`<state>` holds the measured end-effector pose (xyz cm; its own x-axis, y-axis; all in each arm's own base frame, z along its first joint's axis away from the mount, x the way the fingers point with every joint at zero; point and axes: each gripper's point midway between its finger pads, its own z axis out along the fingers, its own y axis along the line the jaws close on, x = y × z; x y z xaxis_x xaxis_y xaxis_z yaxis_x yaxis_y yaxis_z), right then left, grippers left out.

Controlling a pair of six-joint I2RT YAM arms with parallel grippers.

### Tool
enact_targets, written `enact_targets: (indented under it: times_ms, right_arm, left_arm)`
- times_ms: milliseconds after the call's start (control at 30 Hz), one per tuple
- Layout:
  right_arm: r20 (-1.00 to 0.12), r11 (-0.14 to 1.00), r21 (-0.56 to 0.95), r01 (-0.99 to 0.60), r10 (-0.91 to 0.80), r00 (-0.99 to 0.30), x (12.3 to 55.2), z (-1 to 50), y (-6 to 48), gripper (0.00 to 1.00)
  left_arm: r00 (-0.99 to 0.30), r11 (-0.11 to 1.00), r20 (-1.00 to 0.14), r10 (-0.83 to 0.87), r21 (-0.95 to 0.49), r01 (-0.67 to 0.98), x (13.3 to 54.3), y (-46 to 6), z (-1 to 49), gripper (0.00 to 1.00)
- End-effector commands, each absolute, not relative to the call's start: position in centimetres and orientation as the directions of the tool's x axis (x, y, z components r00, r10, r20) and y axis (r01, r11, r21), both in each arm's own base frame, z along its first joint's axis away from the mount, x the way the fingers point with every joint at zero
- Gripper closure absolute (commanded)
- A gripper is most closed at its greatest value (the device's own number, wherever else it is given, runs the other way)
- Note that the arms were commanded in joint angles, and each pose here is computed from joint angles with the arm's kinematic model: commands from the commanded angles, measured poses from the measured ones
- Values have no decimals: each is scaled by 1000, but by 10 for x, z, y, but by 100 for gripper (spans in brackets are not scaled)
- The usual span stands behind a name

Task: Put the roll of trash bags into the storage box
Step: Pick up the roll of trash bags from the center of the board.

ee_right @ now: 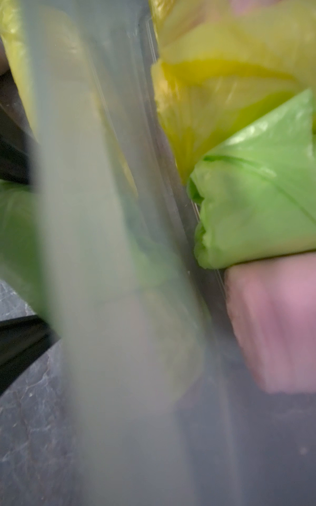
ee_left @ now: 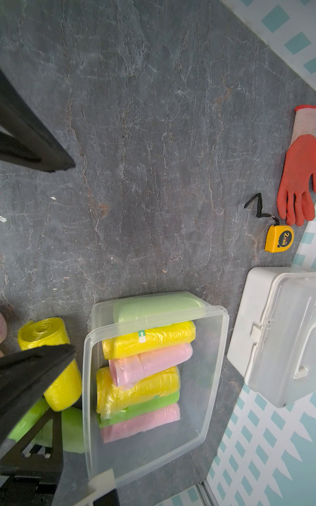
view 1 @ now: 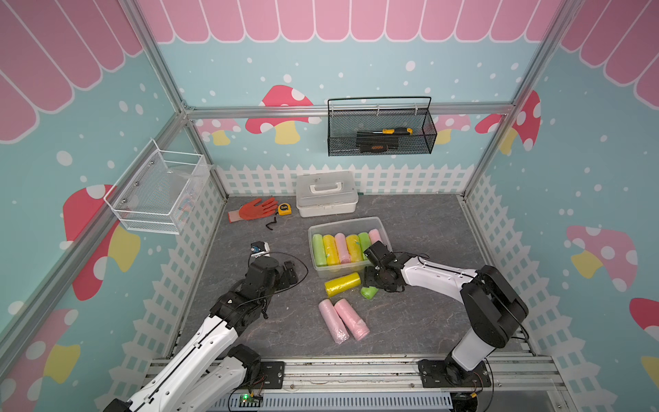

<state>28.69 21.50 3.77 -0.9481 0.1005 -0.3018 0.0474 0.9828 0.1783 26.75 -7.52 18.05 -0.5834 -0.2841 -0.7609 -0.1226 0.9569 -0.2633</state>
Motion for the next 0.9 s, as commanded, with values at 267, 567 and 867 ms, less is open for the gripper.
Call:
enact_targets:
  times_ms: [267,567,867]
  right_arm:
    - [-269,989,128,78,110,-957,245,33,177,27]
    - [-239,992,119,44,72,-968,239,23,177,21]
    - [-263,993,121,3,35,-964,246,27,182,39]
  left_arm:
    - [-562,954,-773,-294,-273,-124,268,-72,192,1]
    - [-560,953,-774,-296,-275,-125,268,-72,193,1]
    - [-560,953,-773,-298,-276,-125,267,-72,193,1]
